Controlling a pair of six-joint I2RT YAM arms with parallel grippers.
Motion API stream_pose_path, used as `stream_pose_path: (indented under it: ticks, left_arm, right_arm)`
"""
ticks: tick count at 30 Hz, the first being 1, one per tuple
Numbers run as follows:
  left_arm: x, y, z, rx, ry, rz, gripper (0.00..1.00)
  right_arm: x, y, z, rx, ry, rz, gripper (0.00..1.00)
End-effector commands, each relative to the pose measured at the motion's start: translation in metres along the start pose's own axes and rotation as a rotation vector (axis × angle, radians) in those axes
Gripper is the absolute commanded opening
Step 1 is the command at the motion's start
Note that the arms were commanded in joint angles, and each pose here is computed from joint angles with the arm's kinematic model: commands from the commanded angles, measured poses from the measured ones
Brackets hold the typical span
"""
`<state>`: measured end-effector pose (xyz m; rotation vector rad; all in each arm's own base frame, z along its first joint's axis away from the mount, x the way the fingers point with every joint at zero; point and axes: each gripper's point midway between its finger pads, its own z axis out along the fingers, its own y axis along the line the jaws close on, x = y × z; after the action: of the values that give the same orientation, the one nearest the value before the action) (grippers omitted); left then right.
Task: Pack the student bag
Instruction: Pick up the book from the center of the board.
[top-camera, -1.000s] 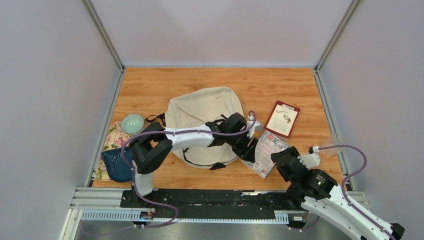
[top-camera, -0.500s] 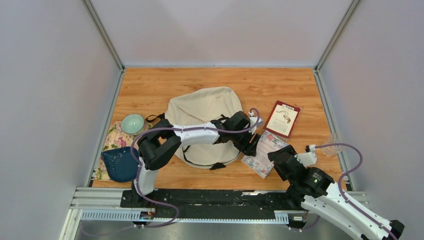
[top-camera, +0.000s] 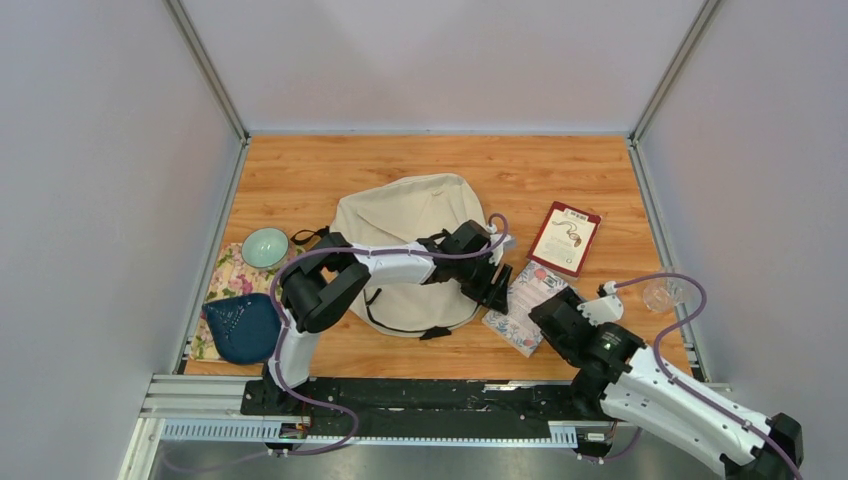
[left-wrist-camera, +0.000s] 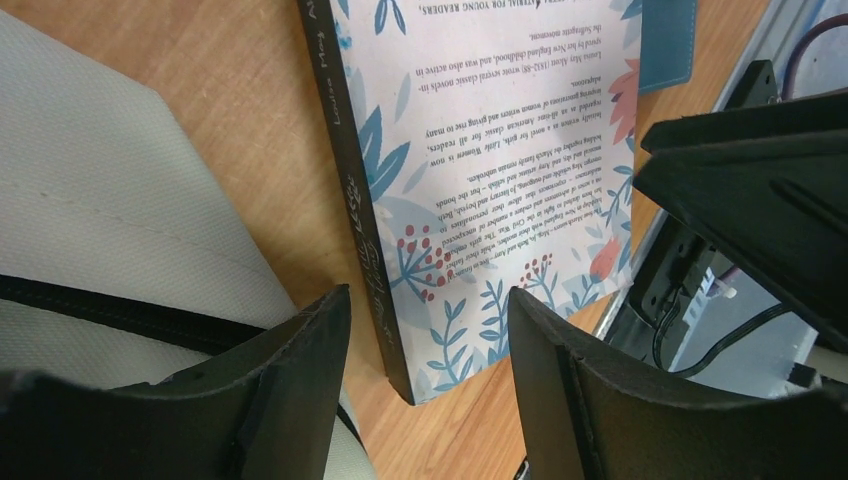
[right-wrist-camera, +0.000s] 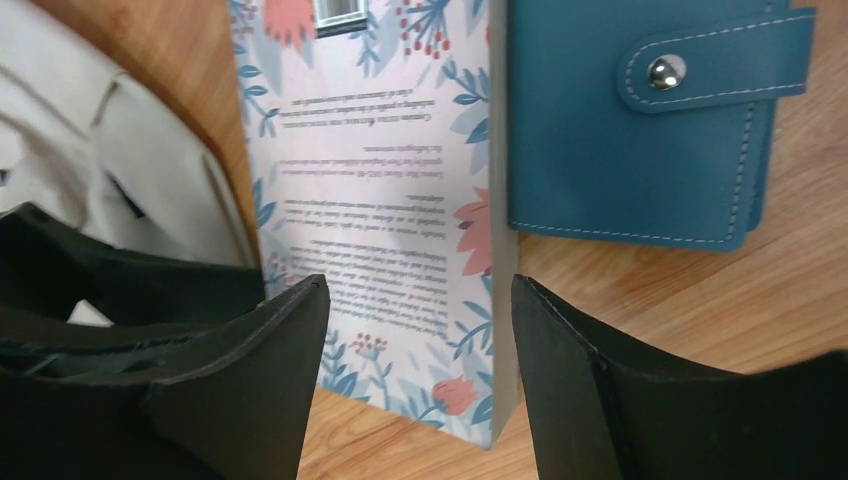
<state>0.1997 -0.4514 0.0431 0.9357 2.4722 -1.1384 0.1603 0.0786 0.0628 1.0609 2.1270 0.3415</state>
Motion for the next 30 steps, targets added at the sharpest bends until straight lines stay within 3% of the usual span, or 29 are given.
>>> stream_pose_path:
  ticks: [1, 16, 30]
  left_arm:
    - [0.005, -0.009, -0.001, 0.058, 0.004, -0.026, 0.67]
    - [0.003, -0.021, -0.003, 0.128, 0.009, -0.046, 0.64]
    - [0.006, -0.027, -0.004, 0.164, 0.026, -0.051, 0.57]
  right_arm:
    - [-0.01, 0.014, 0.005, 0.006, -0.06, -0.031, 0.7]
    - [0.024, 0.005, 0.034, -0.069, 0.092, 0.112, 0.63]
    - [-0.003, 0.05, 0.003, -0.216, 0.057, 0.053, 0.29]
